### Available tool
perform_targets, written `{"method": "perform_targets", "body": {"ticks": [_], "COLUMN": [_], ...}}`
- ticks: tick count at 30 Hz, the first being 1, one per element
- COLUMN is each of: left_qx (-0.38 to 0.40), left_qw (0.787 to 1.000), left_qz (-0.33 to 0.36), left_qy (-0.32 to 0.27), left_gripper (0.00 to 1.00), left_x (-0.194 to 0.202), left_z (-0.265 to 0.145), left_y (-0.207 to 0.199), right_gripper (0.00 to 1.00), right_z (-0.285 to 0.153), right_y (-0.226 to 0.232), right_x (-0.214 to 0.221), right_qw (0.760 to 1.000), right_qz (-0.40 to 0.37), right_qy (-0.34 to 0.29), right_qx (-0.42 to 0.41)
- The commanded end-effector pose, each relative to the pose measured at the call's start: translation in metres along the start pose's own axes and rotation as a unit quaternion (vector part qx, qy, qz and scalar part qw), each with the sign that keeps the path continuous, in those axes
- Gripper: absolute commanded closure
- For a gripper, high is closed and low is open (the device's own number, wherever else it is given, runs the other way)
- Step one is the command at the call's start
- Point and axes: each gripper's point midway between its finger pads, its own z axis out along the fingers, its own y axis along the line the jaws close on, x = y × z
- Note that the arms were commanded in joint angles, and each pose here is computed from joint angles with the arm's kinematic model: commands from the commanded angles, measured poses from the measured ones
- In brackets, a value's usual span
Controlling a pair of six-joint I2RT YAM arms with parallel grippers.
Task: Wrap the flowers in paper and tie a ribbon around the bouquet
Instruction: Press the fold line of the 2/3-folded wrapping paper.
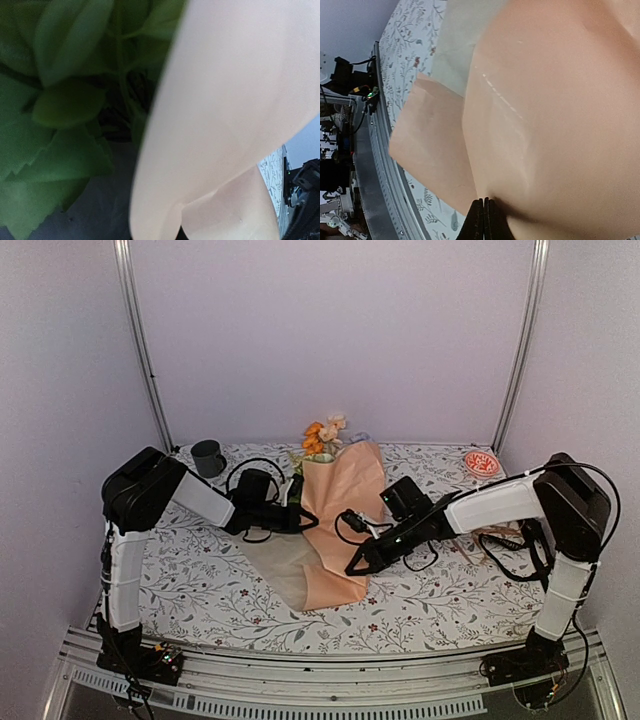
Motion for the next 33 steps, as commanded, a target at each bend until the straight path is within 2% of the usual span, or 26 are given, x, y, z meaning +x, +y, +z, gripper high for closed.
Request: {"method": "perform_targets", "body": {"ticks": [1, 3, 5, 7, 10, 12, 15, 18, 20, 23, 26, 30, 33], "left_qx": [-0.014, -0.015, -0.019, -0.03, -0.046, -0.057, -0.074, -0.077, -0.079, -0.049, 0.013, 0.013, 0.0], "left_qw": [1.0, 1.0, 1.0, 0.999, 0.999, 0.997, 0.993, 0.981, 0.972, 0.965, 0.963, 0.961, 0.959], "left_qz": [-0.015, -0.014, -0.014, -0.011, 0.01, 0.023, 0.064, 0.143, 0.194, 0.248, 0.27, 0.262, 0.262], "left_qy": [0.011, 0.008, 0.004, -0.004, -0.024, -0.036, -0.065, -0.104, -0.105, -0.063, -0.003, 0.089, 0.104], "left_gripper": [1.0, 1.0, 0.95, 0.87, 0.67, 0.58, 0.55, 0.53, 0.52, 0.52, 0.59, 0.75, 0.81], "left_x": [0.011, 0.008, 0.003, -0.007, -0.031, -0.048, -0.074, -0.089, -0.074, -0.02, 0.04, 0.098, 0.113], "left_z": [-0.001, -0.002, -0.003, -0.007, -0.017, -0.027, -0.054, -0.09, -0.102, -0.104, -0.095, -0.066, -0.056], "left_y": [0.017, 0.017, 0.017, 0.017, 0.009, 0.002, -0.02, -0.07, -0.099, -0.14, -0.174, -0.174, -0.168], "right_gripper": [0.99, 0.99, 0.99, 0.99, 0.99, 0.99, 0.99, 0.99, 0.99, 0.99, 0.99, 0.99, 0.99], "right_z": [0.022, 0.024, 0.024, 0.023, 0.022, 0.022, 0.023, 0.025, 0.025, 0.026, 0.026, 0.027, 0.028], "right_y": [-0.048, -0.059, -0.066, -0.066, -0.066, -0.066, -0.065, -0.063, -0.062, -0.06, -0.058, -0.057, -0.054], "right_x": [0.043, 0.064, 0.08, 0.087, 0.087, 0.085, 0.085, 0.087, 0.088, 0.089, 0.088, 0.087, 0.087], "right_qw": [0.995, 0.991, 0.988, 0.987, 0.986, 0.986, 0.986, 0.986, 0.986, 0.986, 0.987, 0.987, 0.988], "right_qz": [0.06, 0.077, 0.085, 0.086, 0.083, 0.084, 0.089, 0.097, 0.101, 0.106, 0.106, 0.108, 0.109], "right_qy": [0.051, 0.07, 0.085, 0.092, 0.093, 0.091, 0.092, 0.095, 0.095, 0.094, 0.091, 0.088, 0.085], "right_qx": [0.065, 0.083, 0.098, 0.103, 0.107, 0.108, 0.104, 0.095, 0.092, 0.089, 0.083, 0.078, 0.068]}}
